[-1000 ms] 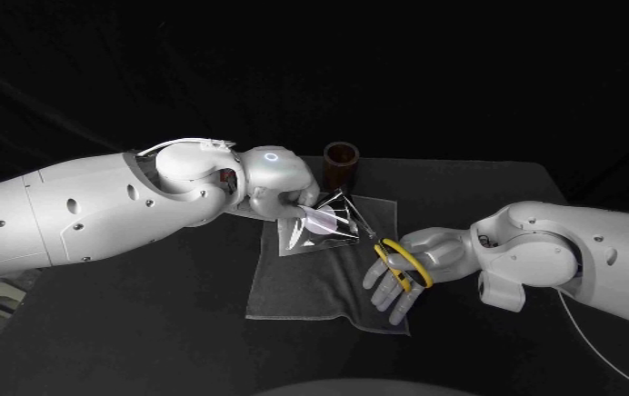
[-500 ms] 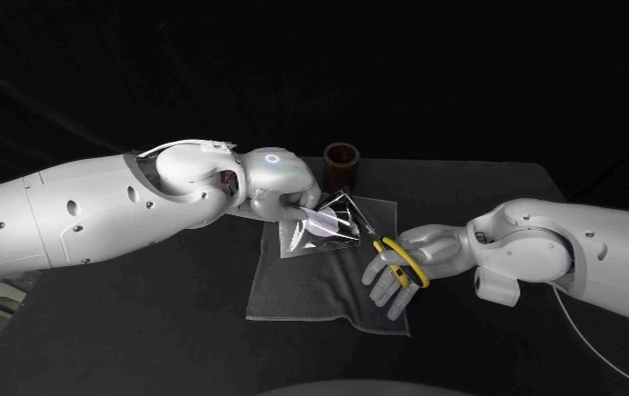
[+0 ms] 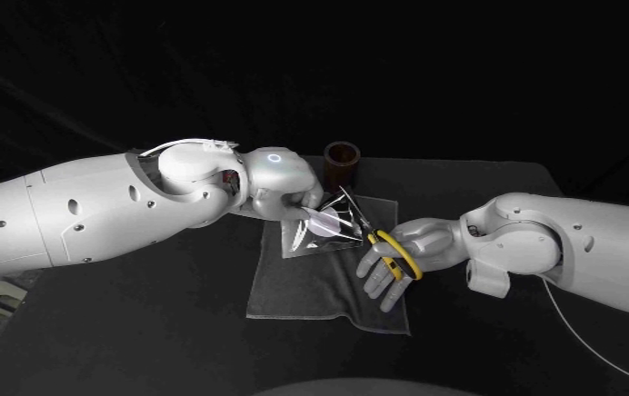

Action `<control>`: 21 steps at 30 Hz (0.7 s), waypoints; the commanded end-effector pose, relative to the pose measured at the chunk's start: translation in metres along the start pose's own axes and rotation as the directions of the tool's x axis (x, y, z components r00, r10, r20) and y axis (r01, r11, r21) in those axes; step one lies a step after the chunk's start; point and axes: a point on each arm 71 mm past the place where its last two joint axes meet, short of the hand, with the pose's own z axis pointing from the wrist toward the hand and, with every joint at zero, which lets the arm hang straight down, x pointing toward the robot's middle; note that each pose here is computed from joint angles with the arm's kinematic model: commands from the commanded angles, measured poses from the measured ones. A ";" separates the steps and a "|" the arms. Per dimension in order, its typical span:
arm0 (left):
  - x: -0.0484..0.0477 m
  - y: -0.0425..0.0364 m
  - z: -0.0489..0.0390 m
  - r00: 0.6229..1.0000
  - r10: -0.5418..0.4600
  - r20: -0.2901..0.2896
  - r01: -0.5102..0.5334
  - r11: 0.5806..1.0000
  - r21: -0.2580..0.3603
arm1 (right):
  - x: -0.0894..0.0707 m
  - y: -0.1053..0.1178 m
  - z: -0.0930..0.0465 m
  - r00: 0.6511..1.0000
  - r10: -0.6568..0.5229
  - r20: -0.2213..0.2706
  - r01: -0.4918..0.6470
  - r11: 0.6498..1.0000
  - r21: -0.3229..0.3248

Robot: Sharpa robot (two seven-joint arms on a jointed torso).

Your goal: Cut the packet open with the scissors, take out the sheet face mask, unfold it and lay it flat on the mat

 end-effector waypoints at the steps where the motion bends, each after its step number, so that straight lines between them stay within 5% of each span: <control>1: -0.0012 -0.0025 0.0014 1.000 -0.001 0.005 0.001 1.000 0.014 | 0.003 0.004 0.002 0.999 -0.002 -0.035 0.001 1.000 -0.022; 21: -0.0012 -0.0032 0.0023 1.000 -0.001 0.003 0.001 1.000 0.017 | -0.015 0.013 -0.003 0.999 -0.013 0.033 0.015 0.999 -0.048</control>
